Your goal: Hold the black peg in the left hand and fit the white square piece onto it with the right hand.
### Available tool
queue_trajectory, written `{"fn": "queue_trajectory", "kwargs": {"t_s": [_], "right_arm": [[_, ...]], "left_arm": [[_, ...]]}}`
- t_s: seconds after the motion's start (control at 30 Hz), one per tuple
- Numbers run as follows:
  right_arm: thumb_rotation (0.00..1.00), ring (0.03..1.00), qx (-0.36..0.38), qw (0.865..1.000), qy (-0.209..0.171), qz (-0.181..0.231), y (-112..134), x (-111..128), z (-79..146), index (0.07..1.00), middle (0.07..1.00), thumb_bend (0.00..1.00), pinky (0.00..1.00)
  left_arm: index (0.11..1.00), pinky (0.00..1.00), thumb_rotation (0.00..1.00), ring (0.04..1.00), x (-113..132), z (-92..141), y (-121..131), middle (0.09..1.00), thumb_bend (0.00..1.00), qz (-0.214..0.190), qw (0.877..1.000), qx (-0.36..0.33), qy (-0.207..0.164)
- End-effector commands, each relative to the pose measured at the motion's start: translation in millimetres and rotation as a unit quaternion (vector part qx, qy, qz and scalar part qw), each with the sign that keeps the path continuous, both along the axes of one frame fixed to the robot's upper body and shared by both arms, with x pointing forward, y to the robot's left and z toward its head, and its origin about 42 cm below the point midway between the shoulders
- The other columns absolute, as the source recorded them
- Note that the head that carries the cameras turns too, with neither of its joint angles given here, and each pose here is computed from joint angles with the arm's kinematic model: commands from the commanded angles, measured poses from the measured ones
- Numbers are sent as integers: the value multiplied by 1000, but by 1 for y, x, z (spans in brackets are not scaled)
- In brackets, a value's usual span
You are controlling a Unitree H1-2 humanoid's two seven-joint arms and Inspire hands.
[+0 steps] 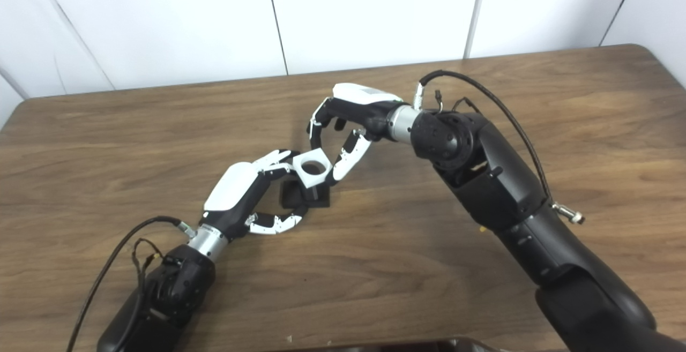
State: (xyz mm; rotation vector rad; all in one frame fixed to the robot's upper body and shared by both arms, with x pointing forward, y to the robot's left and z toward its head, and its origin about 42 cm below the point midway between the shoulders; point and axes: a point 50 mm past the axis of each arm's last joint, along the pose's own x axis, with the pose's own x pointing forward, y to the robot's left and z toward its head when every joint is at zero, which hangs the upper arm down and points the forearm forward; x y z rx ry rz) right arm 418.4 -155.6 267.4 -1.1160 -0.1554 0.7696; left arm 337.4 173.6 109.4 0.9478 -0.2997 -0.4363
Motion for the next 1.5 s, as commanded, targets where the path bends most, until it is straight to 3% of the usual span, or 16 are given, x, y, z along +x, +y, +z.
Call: {"fn": "queue_trajectory", "kwargs": {"t_s": [0.0, 0.7, 1.03, 1.47], "right_arm": [[136, 833, 16, 999, -37, 12, 6, 4, 22, 480, 788, 520, 750], [136, 829, 26, 999, -31, 18, 17, 3, 17, 480, 780, 519, 748], [135, 839, 22, 999, -21, 13, 12, 5, 13, 480, 781, 518, 774], [135, 828, 17, 999, -27, 7, 1, 10, 16, 480, 777, 519, 728]], "left_arm": [[644, 892, 238, 943, -22, -28, -5, 916, 854, -16, 998, 25, 62], [643, 880, 239, 939, -23, -28, -6, 916, 856, -16, 998, 24, 62], [649, 879, 243, 939, -24, -25, -5, 917, 849, -17, 998, 27, 62], [646, 892, 243, 939, -24, -26, -1, 918, 851, -14, 997, 29, 64]]}}
